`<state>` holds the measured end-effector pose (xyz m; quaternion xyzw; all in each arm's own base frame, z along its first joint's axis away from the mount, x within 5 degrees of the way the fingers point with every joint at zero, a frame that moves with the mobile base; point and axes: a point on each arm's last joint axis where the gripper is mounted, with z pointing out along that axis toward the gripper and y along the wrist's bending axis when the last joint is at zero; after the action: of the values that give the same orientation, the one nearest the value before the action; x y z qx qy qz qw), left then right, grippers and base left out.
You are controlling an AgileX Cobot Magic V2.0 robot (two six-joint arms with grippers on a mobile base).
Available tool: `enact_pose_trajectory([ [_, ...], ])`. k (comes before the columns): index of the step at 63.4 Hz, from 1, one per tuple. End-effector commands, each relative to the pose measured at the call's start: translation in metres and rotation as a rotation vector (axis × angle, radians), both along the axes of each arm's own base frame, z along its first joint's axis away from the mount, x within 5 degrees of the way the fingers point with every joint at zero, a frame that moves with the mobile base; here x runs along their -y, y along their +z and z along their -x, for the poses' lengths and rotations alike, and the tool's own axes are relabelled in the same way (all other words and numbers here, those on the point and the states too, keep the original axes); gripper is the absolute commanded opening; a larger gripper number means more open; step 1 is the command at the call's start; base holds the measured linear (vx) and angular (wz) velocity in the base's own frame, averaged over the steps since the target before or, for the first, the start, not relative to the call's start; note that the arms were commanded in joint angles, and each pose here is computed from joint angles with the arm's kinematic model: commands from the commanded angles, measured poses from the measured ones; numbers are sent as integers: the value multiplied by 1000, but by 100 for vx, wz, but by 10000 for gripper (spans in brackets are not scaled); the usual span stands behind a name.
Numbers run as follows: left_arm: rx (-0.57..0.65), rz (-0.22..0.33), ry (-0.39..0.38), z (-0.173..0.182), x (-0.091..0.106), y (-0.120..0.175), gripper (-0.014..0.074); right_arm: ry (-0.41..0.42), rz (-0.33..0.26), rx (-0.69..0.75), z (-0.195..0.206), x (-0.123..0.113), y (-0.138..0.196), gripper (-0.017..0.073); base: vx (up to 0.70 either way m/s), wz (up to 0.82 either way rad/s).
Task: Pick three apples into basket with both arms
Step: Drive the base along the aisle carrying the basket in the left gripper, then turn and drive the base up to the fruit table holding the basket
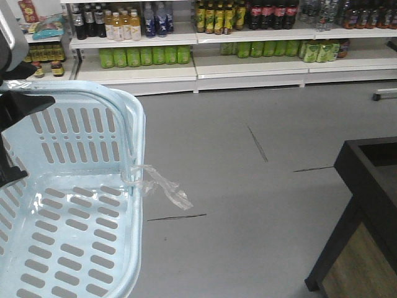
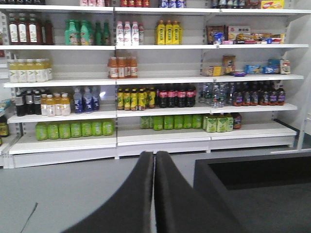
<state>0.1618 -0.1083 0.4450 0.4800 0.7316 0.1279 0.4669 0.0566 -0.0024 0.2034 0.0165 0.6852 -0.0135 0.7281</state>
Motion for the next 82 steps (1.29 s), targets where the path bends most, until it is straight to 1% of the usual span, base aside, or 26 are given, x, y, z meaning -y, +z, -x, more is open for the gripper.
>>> enact_pose_trajectory([
  [1,101,61,-19,3,-1,18,-6,-4,13,69,1,0,2,-9,6,-41],
  [55,103,62,-19,3,-2,19,-6,-4,13,68,1,0,2,-9,8,-47],
  [60,97,56,-21,0,1,17,-6,-4,13,68,1,0,2,-9,7,-57],
  [69,94,50,-16,0,0,16,-6,-4,13,66,0,0,2,-9,7,-49],
  [82,91,53,-18,0,1,16,-6,-4,13,66,0,0,2,-9,6,-39],
])
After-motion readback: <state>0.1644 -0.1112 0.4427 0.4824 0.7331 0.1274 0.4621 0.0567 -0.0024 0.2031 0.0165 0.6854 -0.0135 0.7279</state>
